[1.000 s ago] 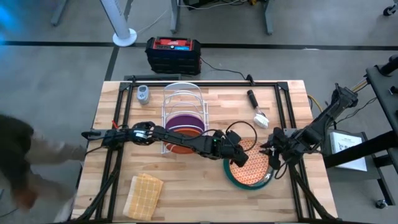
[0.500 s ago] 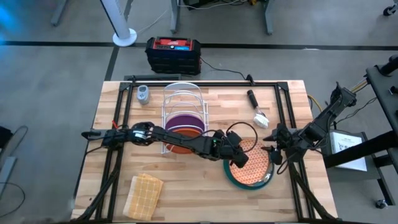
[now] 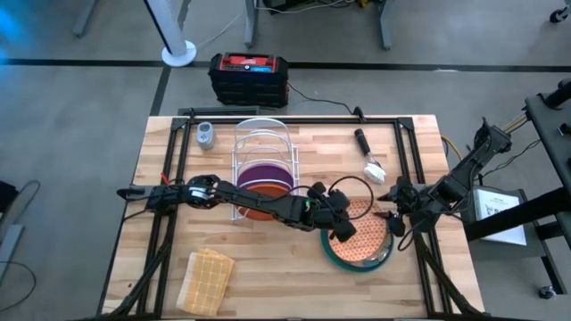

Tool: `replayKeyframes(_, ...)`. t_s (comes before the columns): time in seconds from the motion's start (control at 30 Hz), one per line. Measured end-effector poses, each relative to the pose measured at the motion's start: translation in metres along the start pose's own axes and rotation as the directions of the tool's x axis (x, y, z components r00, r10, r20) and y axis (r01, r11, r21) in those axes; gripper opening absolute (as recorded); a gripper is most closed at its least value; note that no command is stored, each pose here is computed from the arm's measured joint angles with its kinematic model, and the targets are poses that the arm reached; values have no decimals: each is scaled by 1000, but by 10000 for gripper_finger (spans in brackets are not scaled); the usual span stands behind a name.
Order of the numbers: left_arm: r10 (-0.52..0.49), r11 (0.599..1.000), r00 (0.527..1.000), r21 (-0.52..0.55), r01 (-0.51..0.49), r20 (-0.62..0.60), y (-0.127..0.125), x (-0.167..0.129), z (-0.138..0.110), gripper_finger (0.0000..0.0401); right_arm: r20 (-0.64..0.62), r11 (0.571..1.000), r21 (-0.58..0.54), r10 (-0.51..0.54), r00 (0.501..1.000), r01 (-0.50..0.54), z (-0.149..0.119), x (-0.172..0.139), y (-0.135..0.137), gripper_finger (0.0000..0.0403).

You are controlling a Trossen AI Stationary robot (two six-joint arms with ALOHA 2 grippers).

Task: Sort dishes
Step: Put the orange/white plate into the dish rack

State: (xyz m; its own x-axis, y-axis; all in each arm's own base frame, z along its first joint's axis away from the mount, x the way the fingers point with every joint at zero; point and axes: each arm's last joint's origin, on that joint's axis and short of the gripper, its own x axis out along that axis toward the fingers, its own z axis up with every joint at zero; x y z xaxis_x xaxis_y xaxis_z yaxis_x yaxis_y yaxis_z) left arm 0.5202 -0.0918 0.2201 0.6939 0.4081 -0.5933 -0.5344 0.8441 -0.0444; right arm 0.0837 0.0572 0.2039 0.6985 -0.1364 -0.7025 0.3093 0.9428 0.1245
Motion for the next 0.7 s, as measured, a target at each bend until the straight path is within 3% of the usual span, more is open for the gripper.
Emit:
replayKeyframes(0.2, 21, 995, 999, 100, -24, 31, -2, -2, 1, 5, -1, 1000, -22, 4, 1000, -4, 1, -1, 0, 245)
replayKeyframes(0.43, 27, 990, 999, 135, -32, 43, -3, -3, 1, 5, 18, 999, -18, 30, 999, -29, 11, -10, 4, 249)
replayKeyframes(0.7, 123, 969, 984, 198, -147, 129, -12, -13, -3, 5, 10, 998, -66, 18, 1000, -17, 15, -12, 6, 260)
